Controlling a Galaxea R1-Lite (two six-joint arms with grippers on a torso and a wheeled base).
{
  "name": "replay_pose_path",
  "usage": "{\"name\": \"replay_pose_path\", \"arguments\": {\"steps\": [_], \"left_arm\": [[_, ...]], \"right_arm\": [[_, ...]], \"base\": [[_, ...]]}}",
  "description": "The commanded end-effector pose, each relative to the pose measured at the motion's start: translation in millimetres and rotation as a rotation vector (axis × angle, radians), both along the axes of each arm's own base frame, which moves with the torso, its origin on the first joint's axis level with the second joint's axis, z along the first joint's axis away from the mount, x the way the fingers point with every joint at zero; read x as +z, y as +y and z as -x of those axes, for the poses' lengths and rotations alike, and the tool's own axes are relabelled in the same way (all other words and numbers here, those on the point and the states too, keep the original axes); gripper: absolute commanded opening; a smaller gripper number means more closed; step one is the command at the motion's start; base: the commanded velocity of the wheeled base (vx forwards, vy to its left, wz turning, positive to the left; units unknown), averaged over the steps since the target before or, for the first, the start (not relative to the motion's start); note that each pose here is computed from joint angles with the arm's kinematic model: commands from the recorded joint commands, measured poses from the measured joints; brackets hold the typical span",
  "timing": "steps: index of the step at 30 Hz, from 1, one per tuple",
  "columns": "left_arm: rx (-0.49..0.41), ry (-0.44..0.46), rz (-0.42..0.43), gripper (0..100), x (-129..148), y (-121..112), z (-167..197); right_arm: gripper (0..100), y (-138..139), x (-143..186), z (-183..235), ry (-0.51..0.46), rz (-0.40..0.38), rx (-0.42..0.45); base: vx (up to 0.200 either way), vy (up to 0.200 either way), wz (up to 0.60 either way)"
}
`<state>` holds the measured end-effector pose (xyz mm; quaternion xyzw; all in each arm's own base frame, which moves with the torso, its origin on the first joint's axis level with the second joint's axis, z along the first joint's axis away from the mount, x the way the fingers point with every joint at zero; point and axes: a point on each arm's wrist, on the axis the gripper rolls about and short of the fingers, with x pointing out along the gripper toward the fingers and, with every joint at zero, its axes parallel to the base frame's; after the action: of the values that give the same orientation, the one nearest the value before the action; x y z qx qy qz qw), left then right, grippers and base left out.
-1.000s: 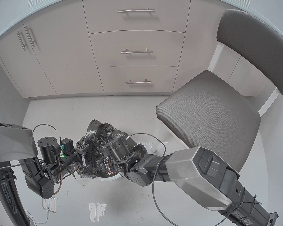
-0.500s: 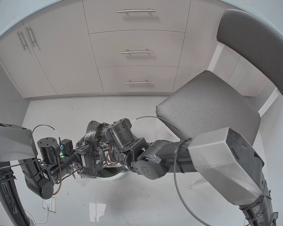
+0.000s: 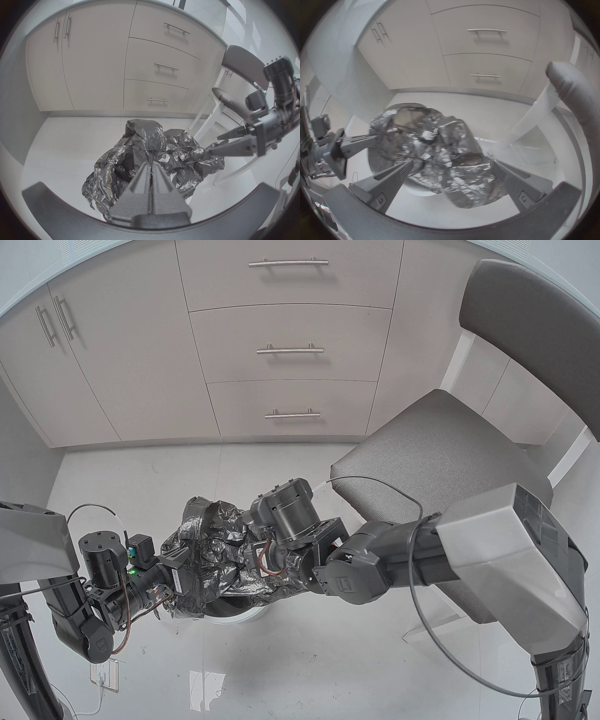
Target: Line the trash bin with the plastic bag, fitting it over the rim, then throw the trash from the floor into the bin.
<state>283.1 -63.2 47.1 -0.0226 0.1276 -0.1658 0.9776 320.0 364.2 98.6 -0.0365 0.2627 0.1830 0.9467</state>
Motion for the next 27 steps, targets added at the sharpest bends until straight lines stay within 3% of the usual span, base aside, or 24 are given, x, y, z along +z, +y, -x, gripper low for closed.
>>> {"name": "replay_pose_path", "arguments": {"steps": [1, 7, 9, 13, 19, 27], "left_arm": [[0.004, 0.003, -0.001, 0, -1, 1, 0], [0.002, 0.009, -0.004, 0, -3, 1, -1], [-0.001, 0.010, -0.003, 0, -4, 0, -1], [-0.002, 0.014, -0.006, 0, -5, 0, -2], [-0.002, 0.022, -0.008, 0, -8, 0, -3], [-0.002, 0.021, -0.010, 0, -8, -1, -2]], "right_arm": [[100, -12, -8, -6, 0.021, 0.027, -0.025], [100, -26, -14, -2, 0.028, 0.110, -0.026], [100, -31, -19, -1, 0.010, 0.174, -0.036], [100, -36, -31, 1, -0.035, 0.224, -0.048], [100, -55, -56, 2, -0.176, 0.342, 0.038], [100, -74, -61, 15, -0.278, 0.401, 0.080]], "base": [[0.000, 0.000, 0.00], [0.000, 0.000, 0.00], [0.000, 0.000, 0.00], [0.000, 0.000, 0.00], [0.000, 0.000, 0.00], [0.000, 0.000, 0.00]]}}
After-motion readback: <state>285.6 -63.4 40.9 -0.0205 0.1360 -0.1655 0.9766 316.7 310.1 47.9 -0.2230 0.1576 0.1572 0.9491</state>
